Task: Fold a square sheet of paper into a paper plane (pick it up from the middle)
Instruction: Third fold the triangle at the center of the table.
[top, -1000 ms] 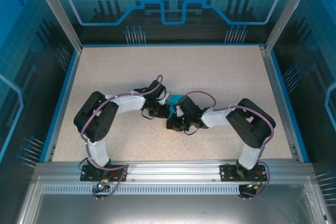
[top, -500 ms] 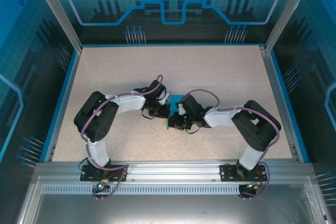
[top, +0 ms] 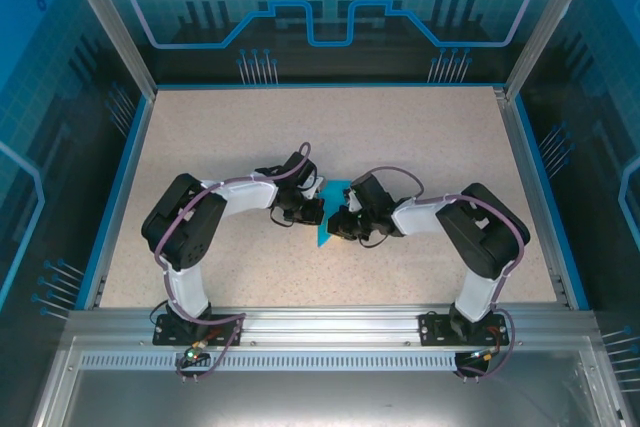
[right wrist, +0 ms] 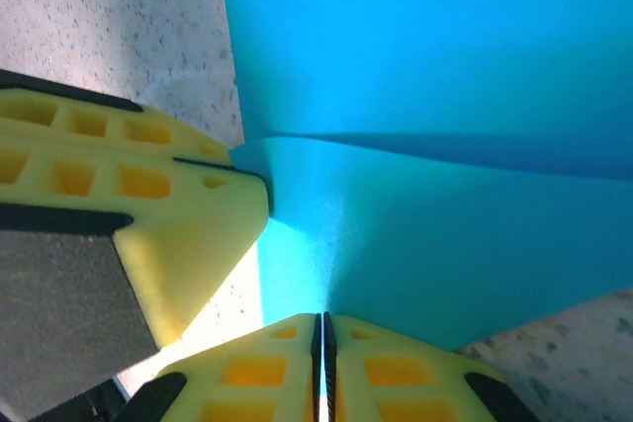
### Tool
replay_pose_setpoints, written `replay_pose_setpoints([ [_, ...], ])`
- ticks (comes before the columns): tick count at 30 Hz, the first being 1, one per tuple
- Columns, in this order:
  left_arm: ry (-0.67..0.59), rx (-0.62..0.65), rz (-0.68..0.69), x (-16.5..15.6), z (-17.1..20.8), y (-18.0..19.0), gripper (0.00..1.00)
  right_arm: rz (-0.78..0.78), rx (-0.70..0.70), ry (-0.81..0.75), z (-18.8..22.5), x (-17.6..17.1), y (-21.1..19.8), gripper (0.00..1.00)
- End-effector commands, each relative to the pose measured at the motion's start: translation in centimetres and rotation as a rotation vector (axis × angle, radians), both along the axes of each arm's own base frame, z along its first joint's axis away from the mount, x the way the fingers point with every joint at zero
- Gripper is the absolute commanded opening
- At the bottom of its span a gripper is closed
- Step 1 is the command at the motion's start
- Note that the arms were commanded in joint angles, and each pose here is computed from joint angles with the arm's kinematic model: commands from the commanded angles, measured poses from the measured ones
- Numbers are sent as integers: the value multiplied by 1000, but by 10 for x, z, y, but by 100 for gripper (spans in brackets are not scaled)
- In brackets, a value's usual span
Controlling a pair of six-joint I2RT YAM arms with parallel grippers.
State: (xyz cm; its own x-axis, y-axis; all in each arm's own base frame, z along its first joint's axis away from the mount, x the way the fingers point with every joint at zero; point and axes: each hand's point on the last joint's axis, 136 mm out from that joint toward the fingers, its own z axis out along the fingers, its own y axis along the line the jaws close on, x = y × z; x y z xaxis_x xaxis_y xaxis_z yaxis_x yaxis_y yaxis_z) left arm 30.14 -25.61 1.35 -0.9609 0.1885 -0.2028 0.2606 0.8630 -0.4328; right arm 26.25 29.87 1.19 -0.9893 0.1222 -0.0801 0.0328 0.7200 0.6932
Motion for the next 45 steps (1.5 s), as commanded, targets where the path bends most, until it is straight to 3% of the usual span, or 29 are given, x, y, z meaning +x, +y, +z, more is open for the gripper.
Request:
replay_pose_setpoints([
  [1, 58, 79, -14, -10, -24, 13, 4, 13, -53, 45, -17, -9, -4, 12],
  [8, 63, 87, -17, -13, -25, 15, 4, -17, -5, -32, 16, 11, -10, 14],
  [18, 65, 87, -15, -14, -25, 15, 4, -34, -66, 57, -25, 8, -24, 12],
  [25, 68, 87, -17, -15, -26, 15, 4, -53, -37, -22, 12, 24, -33, 13],
  [34, 64, 84, -17, -12, -24, 14, 4, -68, -71, 37, -17, 33, -49, 13],
  [45, 51, 74, -21, -8, -17, 10, 6, -71, -67, -47, 18, 54, -54, 15],
])
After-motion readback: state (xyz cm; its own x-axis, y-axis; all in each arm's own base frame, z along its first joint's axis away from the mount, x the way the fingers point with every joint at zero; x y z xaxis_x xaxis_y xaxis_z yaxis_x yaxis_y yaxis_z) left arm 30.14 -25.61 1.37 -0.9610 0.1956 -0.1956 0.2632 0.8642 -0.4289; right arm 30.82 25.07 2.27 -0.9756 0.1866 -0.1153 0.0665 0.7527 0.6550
